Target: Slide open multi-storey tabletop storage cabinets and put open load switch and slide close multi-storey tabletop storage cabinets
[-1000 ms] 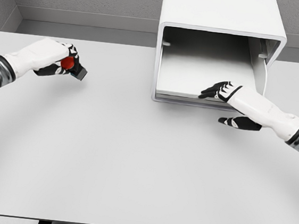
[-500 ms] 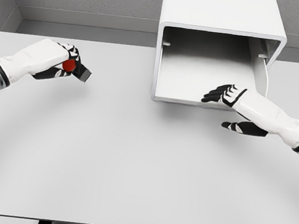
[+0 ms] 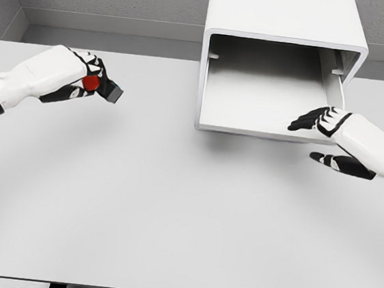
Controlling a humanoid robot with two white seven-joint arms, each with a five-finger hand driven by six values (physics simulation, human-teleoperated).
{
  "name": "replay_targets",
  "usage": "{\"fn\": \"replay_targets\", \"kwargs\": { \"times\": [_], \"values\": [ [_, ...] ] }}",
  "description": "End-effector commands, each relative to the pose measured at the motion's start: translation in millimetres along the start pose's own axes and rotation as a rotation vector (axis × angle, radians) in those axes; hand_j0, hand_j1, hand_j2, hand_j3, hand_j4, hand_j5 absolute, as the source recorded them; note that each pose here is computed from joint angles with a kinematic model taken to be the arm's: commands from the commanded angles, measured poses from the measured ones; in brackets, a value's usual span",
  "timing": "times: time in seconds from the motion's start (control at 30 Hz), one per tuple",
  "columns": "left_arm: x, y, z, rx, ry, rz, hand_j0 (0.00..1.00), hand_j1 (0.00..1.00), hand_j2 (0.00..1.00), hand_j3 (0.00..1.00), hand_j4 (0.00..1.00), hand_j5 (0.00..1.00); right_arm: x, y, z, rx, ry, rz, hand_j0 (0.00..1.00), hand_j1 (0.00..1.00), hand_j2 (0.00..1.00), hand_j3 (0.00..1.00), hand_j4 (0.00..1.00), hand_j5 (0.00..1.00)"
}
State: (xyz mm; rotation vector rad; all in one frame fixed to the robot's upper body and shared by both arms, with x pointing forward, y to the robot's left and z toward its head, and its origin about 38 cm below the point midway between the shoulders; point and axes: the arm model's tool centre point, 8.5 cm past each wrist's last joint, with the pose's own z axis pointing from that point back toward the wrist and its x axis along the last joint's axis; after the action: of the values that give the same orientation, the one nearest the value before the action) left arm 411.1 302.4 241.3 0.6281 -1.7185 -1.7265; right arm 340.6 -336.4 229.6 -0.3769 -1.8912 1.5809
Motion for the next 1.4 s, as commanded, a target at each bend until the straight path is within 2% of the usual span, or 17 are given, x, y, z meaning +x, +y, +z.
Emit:
{"fn": "replay_targets", "kwargs": {
  "times": [0.0,0.1,0.13,0.23,0.43,0.57,0.67,0.87,0.93,1.0,1.17,1.37],
  "values": [
    [6,6.9,1,0.029,-0.026,0.002,0.30,0.30,0.30,0.30,0.30,0.30,-3.2,-16.7,6,-0.027,0.016,0.028,0.70,0.70,0.70,0.70,0.70,0.70],
    [15,10.2,5,0.045,-0.041,-0.010,0.30,0.30,0.30,0.30,0.30,0.30,-6.4,-16.8,12,-0.001,0.032,0.035,0.68,0.68,0.68,0.68,0.68,0.68],
    [18,11.4,5,0.047,-0.049,-0.017,0.30,0.30,0.30,0.30,0.30,0.30,-8.7,-20.9,16,-0.010,0.047,0.044,0.64,0.64,0.64,0.64,0.64,0.64],
    [23,16.3,5,0.065,-0.066,-0.017,0.30,0.30,0.30,0.30,0.30,0.30,-11.8,-20.6,31,-0.005,0.084,0.043,0.60,0.60,0.60,0.60,0.60,0.60],
    [30,22.2,7,0.092,-0.089,-0.018,0.30,0.30,0.30,0.30,0.30,0.30,-12.3,-11.5,35,0.017,0.096,0.032,0.60,0.60,0.60,0.60,0.60,0.60],
    [39,27.6,6,0.104,-0.109,-0.038,0.30,0.30,0.30,0.30,0.30,0.30,-19.6,-0.4,44,0.034,0.131,0.003,0.61,0.61,0.61,0.61,0.61,0.61],
    [40,29.5,7,0.113,-0.119,-0.030,0.30,0.30,0.30,0.30,0.30,0.30,-21.6,-3.1,58,0.023,0.167,0.005,0.61,0.61,0.61,0.61,0.61,0.61],
    [44,29.4,5,0.122,-0.135,-0.022,0.30,0.30,0.30,0.30,0.30,0.30,-19.2,-4.1,54,0.006,0.154,0.002,0.61,0.61,0.61,0.61,0.61,0.61],
    [44,31.3,3,0.127,-0.138,-0.024,0.30,0.30,0.30,0.30,0.30,0.30,-16.3,2.0,49,-0.009,0.143,-0.013,0.61,0.61,0.61,0.61,0.61,0.61],
    [45,32.8,2,0.134,-0.141,-0.023,0.30,0.30,0.30,0.30,0.30,0.30,-12.0,0.0,42,-0.018,0.119,-0.006,0.61,0.61,0.61,0.61,0.61,0.61],
    [46,33.3,1,0.142,-0.150,-0.014,0.30,0.30,0.30,0.30,0.30,0.30,1.9,14.6,-12,-0.044,-0.004,-0.029,0.62,0.62,0.62,0.62,0.62,0.62],
    [46,31.0,3,0.142,-0.150,-0.002,0.30,0.30,0.30,0.30,0.30,0.30,18.0,27.0,-54,-0.009,-0.112,-0.026,0.66,0.66,0.66,0.66,0.66,0.66]
  ]
}}
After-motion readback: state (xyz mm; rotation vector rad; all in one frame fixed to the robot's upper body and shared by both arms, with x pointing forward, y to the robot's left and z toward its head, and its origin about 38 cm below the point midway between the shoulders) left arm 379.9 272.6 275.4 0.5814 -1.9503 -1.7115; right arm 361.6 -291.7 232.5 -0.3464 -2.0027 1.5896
